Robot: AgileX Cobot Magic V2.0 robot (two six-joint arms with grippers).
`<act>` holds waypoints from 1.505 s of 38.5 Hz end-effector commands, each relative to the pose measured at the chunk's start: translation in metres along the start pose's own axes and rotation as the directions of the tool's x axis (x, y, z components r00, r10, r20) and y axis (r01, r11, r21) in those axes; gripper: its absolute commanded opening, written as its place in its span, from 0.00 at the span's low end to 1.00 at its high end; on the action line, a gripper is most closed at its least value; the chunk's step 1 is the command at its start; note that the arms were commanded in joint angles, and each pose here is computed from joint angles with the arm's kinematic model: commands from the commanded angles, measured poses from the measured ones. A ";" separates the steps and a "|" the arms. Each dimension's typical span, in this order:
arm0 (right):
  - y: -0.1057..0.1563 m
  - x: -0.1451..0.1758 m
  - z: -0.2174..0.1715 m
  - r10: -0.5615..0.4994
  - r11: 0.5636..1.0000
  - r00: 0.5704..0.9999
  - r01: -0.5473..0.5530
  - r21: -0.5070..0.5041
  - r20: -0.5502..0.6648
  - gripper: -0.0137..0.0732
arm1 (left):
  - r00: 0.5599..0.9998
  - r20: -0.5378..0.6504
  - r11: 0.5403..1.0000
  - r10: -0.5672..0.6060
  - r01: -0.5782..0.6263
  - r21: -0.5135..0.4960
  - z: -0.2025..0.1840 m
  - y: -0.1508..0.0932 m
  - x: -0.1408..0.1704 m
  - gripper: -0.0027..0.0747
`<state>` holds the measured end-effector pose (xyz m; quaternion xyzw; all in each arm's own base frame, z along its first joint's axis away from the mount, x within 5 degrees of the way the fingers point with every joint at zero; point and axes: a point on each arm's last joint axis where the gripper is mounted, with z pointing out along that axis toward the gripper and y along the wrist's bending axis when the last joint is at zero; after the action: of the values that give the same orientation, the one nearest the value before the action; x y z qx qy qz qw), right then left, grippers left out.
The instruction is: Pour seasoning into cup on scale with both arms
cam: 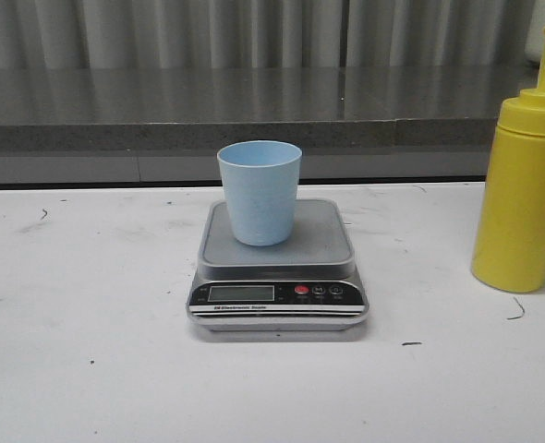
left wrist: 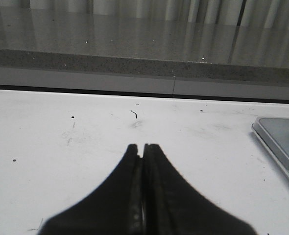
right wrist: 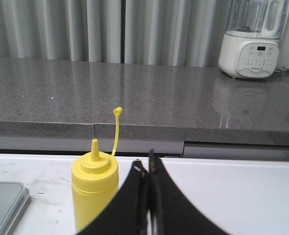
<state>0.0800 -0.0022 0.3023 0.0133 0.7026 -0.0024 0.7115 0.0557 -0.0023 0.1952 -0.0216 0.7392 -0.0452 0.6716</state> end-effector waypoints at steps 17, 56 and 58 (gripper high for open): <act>0.002 -0.013 -0.001 -0.047 0.999 0.995 0.049 -0.019 0.093 0.05 | 0.997 0.080 1.000 -0.017 0.017 0.004 0.000 0.000 -0.001 0.01; 0.001 0.106 -0.026 -0.067 0.997 0.997 0.065 -0.045 -0.045 0.05 | 0.997 0.080 1.000 -0.017 0.017 0.004 0.000 0.000 -0.001 0.01; 0.001 0.106 -0.026 -0.067 0.997 0.997 0.065 -0.045 -0.045 0.05 | 0.997 0.080 1.000 -0.017 0.017 0.004 0.000 0.000 -0.001 0.01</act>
<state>0.0560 0.0018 0.1865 -0.0230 0.7510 -0.0043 0.6599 0.0557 -0.0023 0.1954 -0.0216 0.7385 -0.0452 0.6724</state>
